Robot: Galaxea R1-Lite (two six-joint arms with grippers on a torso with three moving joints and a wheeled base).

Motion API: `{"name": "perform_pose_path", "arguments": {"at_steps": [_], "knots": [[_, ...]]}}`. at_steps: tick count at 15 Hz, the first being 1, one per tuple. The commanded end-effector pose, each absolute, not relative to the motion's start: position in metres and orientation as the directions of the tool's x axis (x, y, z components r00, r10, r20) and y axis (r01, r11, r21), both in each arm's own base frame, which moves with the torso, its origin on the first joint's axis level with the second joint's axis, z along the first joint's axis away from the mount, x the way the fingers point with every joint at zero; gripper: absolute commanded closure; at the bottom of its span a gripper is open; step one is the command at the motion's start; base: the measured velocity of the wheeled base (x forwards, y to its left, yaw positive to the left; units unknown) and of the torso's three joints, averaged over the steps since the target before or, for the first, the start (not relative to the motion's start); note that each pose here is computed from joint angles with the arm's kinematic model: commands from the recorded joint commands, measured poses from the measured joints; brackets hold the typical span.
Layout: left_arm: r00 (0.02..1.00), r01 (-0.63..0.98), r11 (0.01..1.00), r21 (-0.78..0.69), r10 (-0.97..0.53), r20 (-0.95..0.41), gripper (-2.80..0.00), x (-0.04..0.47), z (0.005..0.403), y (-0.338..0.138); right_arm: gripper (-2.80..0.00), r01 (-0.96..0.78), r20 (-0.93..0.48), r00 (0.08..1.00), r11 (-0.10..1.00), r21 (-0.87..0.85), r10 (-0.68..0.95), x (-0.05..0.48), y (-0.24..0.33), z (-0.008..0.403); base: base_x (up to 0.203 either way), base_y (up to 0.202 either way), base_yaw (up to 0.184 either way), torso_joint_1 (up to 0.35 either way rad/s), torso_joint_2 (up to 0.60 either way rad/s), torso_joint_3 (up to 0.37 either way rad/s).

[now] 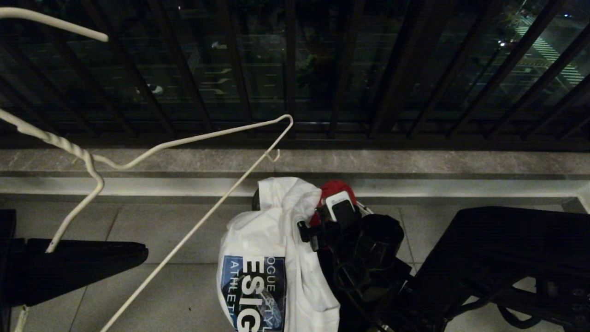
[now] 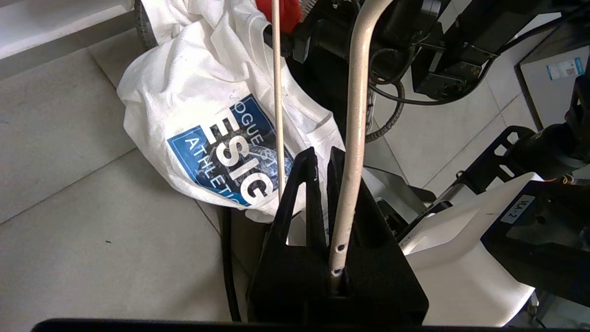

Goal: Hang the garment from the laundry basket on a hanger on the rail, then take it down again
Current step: Pick up clothes from the basket

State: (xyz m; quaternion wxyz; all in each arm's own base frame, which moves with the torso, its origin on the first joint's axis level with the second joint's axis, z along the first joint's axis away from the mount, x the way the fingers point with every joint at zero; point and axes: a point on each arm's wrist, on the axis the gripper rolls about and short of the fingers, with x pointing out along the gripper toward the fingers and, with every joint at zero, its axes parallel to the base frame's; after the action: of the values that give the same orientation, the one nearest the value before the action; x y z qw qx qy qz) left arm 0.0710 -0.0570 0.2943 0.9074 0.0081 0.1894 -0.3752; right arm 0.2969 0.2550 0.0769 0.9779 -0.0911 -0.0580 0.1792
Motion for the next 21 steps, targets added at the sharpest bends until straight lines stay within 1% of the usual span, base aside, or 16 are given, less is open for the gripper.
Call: {"name": "perform_pose_path", "arguments": {"at_steps": [1,5,10,21], "knots": [[0.643,0.685,0.717,-0.130,-0.678,-0.355,0.00,0.072,0.294,-0.058,0.00,-0.336,0.099,0.928,0.922,-0.194,0.359,0.296,0.254,0.081,0.000,0.000,0.000,0.000,0.00,0.000],[0.640,0.684,0.718,-0.131,-0.676,-0.365,0.00,0.074,0.293,-0.060,0.00,-0.335,0.102,0.928,0.923,-0.190,0.358,0.295,0.253,0.084,0.000,0.000,0.000,0.000,0.00,0.000],[0.634,0.684,0.717,-0.134,-0.675,-0.377,0.00,0.075,0.290,-0.061,0.00,-0.330,0.135,0.925,0.929,-0.169,0.354,0.286,0.245,0.104,0.000,0.000,0.000,0.000,0.00,0.000],[0.632,0.687,0.715,-0.131,-0.676,-0.379,0.00,0.075,0.288,-0.060,0.00,-0.333,0.122,0.926,0.927,-0.172,0.356,0.286,0.246,0.099,0.000,0.000,0.000,0.000,0.00,0.000]]}}
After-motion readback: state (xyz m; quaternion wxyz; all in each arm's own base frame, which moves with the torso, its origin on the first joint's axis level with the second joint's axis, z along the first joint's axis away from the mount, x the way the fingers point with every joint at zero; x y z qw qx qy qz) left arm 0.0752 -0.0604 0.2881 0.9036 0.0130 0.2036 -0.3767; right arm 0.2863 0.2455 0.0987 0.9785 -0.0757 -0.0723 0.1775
